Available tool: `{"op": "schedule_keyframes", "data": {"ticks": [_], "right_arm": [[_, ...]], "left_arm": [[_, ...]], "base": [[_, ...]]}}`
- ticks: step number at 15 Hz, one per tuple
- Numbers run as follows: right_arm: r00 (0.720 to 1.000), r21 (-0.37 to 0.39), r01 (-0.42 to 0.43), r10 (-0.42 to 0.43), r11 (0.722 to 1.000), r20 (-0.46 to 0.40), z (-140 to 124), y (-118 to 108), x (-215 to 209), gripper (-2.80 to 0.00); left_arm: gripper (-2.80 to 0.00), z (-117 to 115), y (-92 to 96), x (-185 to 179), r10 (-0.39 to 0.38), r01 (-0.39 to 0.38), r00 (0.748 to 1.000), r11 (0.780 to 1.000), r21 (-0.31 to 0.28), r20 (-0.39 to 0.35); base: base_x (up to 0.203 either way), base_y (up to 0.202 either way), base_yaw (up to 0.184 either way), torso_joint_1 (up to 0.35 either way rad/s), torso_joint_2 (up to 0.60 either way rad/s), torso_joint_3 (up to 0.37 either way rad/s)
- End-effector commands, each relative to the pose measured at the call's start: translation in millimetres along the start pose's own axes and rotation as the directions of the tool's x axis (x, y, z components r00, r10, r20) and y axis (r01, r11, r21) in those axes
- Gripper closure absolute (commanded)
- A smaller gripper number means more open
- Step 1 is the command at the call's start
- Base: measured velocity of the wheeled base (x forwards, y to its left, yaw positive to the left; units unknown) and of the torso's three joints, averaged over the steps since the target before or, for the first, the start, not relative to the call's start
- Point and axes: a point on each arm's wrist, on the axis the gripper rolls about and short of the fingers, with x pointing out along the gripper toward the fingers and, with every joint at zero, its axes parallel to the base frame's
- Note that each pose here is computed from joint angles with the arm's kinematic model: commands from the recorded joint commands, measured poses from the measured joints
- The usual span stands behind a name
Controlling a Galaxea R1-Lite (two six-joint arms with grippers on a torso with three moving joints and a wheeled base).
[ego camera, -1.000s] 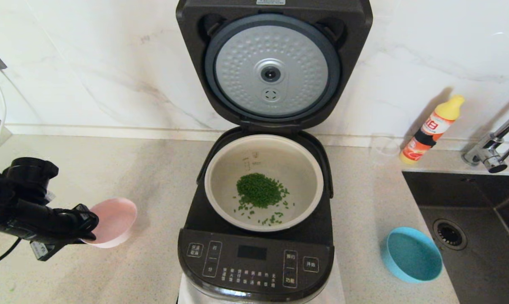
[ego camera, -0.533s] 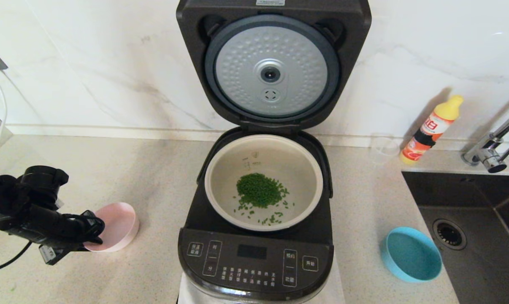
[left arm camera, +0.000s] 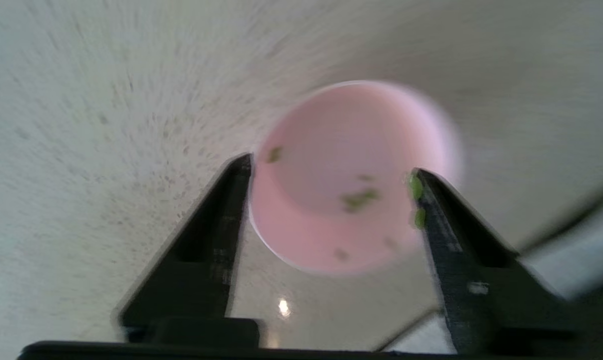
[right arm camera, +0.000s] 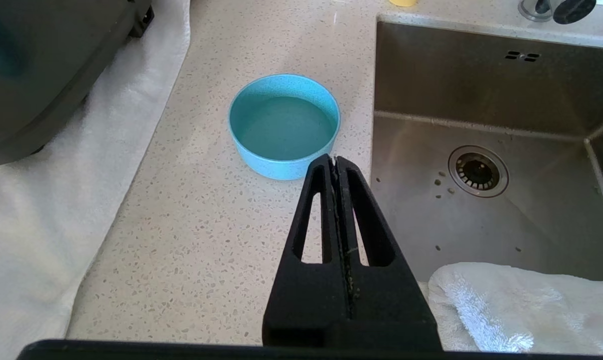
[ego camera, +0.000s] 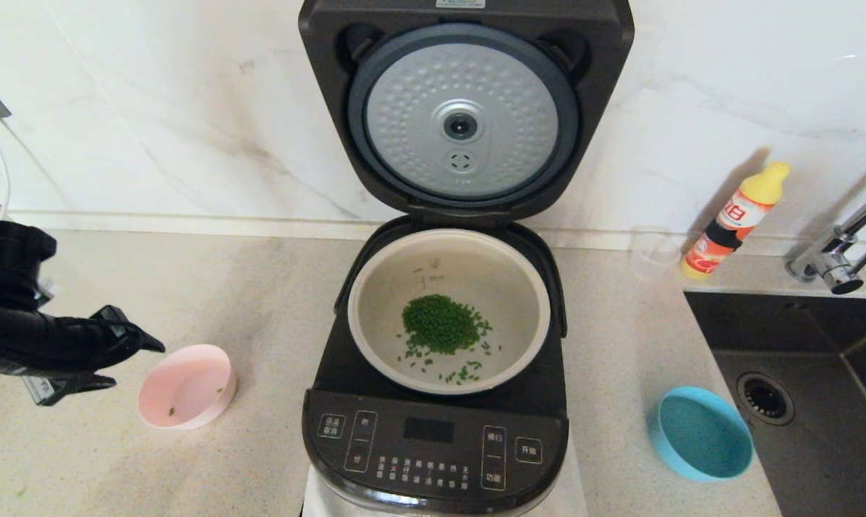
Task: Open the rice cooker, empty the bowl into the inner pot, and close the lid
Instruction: Place the bowl on the table, then pick up the bowl on the table
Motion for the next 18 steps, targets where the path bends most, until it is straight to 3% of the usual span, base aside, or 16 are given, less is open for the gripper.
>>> {"op": "schedule_keyframes", "data": {"ticks": [1, 3, 4, 5, 7, 10, 12, 14, 16, 17, 18], "right_arm": [[1.000, -0.001, -0.001, 0.001, 1.000, 0.000, 0.0, 0.0, 0.0, 0.00], [1.000, -0.001, -0.001, 0.001, 1.000, 0.000, -0.2, 0.0, 0.1, 0.00], [1.000, -0.001, -0.001, 0.001, 1.000, 0.000, 0.0, 0.0, 0.0, 0.00], [1.000, -0.001, -0.001, 0.001, 1.000, -0.002, -0.5, 0.0, 0.1, 0.00], [1.000, -0.001, -0.001, 0.001, 1.000, 0.000, -0.2, 0.0, 0.0, 0.00], [1.000, -0.001, -0.001, 0.001, 1.000, 0.000, 0.0, 0.0, 0.0, 0.00], [1.000, -0.001, -0.001, 0.001, 1.000, -0.001, -0.4, 0.0, 0.1, 0.00], [1.000, -0.001, -0.001, 0.001, 1.000, 0.000, 0.0, 0.0, 0.0, 0.00], [1.000, -0.001, -0.001, 0.001, 1.000, -0.001, -0.2, 0.0, 0.0, 0.00], [1.000, -0.001, -0.001, 0.001, 1.000, -0.001, -0.4, 0.0, 0.1, 0.00], [1.000, -0.001, -0.001, 0.001, 1.000, -0.001, -0.4, 0.0, 0.1, 0.00]], "left_arm": [[0.00, 3.3, -15.7, -69.8, -0.110, 0.095, 0.981, 0.991, 0.096, 0.160], [0.00, 4.2, -38.8, -111.8, -0.214, 0.155, 0.952, 0.954, 0.257, 0.220], [0.00, 0.5, -45.8, -120.4, -0.255, 0.164, 0.941, 0.919, 0.359, 0.224], [0.00, -5.8, -47.9, -119.6, -0.295, 0.173, 0.932, 0.872, 0.459, 0.209], [0.00, -16.7, -50.0, -121.6, -0.419, 0.211, 0.882, 0.760, 0.615, 0.215], [0.00, -59.8, -36.2, -151.4, -0.577, 0.249, 0.781, 0.638, 0.728, 0.238], [0.00, -90.5, -14.1, -180.6, -0.660, 0.241, 0.698, 0.582, 0.776, 0.278], [0.00, -127.6, 17.5, -205.0, -0.726, 0.226, 0.611, 0.542, 0.809, 0.315], [0.00, -166.8, 52.3, -219.8, -0.775, 0.201, 0.522, 0.517, 0.832, 0.356], [0.00, -186.5, 69.8, -222.1, -0.794, 0.189, 0.483, 0.507, 0.841, 0.369], [0.00, -206.5, 87.4, -218.3, -0.808, 0.187, 0.461, 0.494, 0.849, 0.368]], "base": [[0.000, 0.000, 0.000, 0.000, 0.00, 0.000], [0.000, 0.000, 0.000, 0.000, 0.00, 0.000], [0.000, 0.000, 0.000, 0.000, 0.00, 0.000], [0.000, 0.000, 0.000, 0.000, 0.00, 0.000], [0.000, 0.000, 0.000, 0.000, 0.00, 0.000], [0.000, 0.000, 0.000, 0.000, 0.00, 0.000], [0.000, 0.000, 0.000, 0.000, 0.00, 0.000], [0.000, 0.000, 0.000, 0.000, 0.00, 0.000], [0.000, 0.000, 0.000, 0.000, 0.00, 0.000], [0.000, 0.000, 0.000, 0.000, 0.00, 0.000], [0.000, 0.000, 0.000, 0.000, 0.00, 0.000]]}}
